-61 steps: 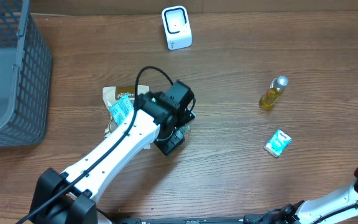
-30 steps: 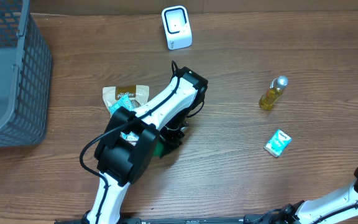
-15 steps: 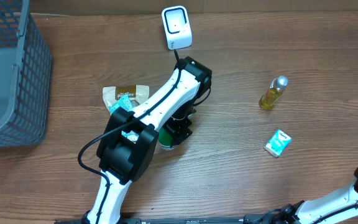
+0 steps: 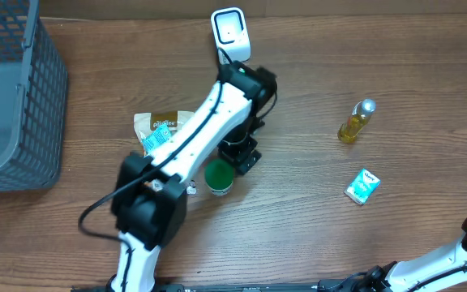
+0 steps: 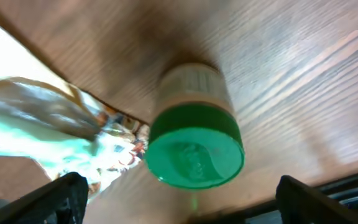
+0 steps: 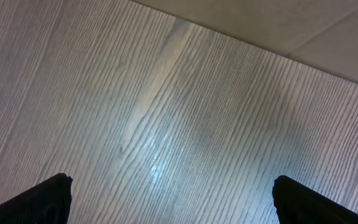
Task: Scan the item barcode
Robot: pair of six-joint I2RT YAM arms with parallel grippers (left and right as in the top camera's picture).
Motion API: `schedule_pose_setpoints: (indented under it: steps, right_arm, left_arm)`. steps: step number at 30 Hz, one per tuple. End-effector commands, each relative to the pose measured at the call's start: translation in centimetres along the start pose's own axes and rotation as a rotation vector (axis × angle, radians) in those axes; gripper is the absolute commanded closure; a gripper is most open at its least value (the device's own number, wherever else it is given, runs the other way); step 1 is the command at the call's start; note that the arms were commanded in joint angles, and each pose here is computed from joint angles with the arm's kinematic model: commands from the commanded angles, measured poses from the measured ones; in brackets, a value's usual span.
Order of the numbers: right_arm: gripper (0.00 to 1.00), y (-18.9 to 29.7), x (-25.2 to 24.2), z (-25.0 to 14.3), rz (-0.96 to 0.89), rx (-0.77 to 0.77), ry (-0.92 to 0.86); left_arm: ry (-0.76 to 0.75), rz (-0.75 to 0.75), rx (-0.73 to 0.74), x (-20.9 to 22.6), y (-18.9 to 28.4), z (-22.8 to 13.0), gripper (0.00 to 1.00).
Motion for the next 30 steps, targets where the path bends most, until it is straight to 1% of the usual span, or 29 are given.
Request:
schedule_pose_setpoints:
  steps: [1,4,7,11,18,22,27,30]
  right_arm:
    - [0.00,0.9,-0.1,0.3,0.003,-0.027,-0.003]
    - [0.00,0.9,-0.1,0.3,0.003,-0.027,-0.003]
    - [0.00,0.9,-0.1,0.3,0.003,-0.027,-0.003]
    - [0.00,0.9,-0.1,0.3,0.003,-0.027,-0.003]
    - [0.00,0.9,-0.1,0.3,0.003,-0.027,-0.003]
    - [0.00,0.9,-0.1,0.3,0.003,-0.027,-0.003]
    - [0.00,0.9,-0.1,0.3,0.003,-0.027,-0.003]
    - [0.00,0.9,-0.1,0.3,0.003,-0.027,-0.003]
  left_arm:
    - [0.041,-0.023,-0.157,0.7,3.9,-1.0,0.00]
    - [0.016,-0.044,-0.199,1.0,4.7,-1.2,0.00]
    - [-0.021,-0.054,-0.180,0.8,4.3,-1.4,0.00]
    - [-0.057,-0.052,-0.122,0.8,2.3,-1.7,0.00]
    - [-0.084,-0.062,-0.072,0.5,-2.4,-1.6,0.00]
    - [-0.100,-0.064,-0.064,0.4,-4.3,-1.6,0.00]
    - [-0.133,-0.084,-0.048,0.1,-5.4,-1.9,0.00]
    - [-0.185,-0.150,-0.068,-0.6,-5.8,-1.8,0.01]
Point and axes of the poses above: each gripper's point midway between its finger pads, its own y axis back along the fingers, its own x axis along the line the jaws close on, z = x × y, the point moved 7 cm from there along y, back along the fingers, and after that the axes turned 3 degrees about -y, right-handed, at the moved point
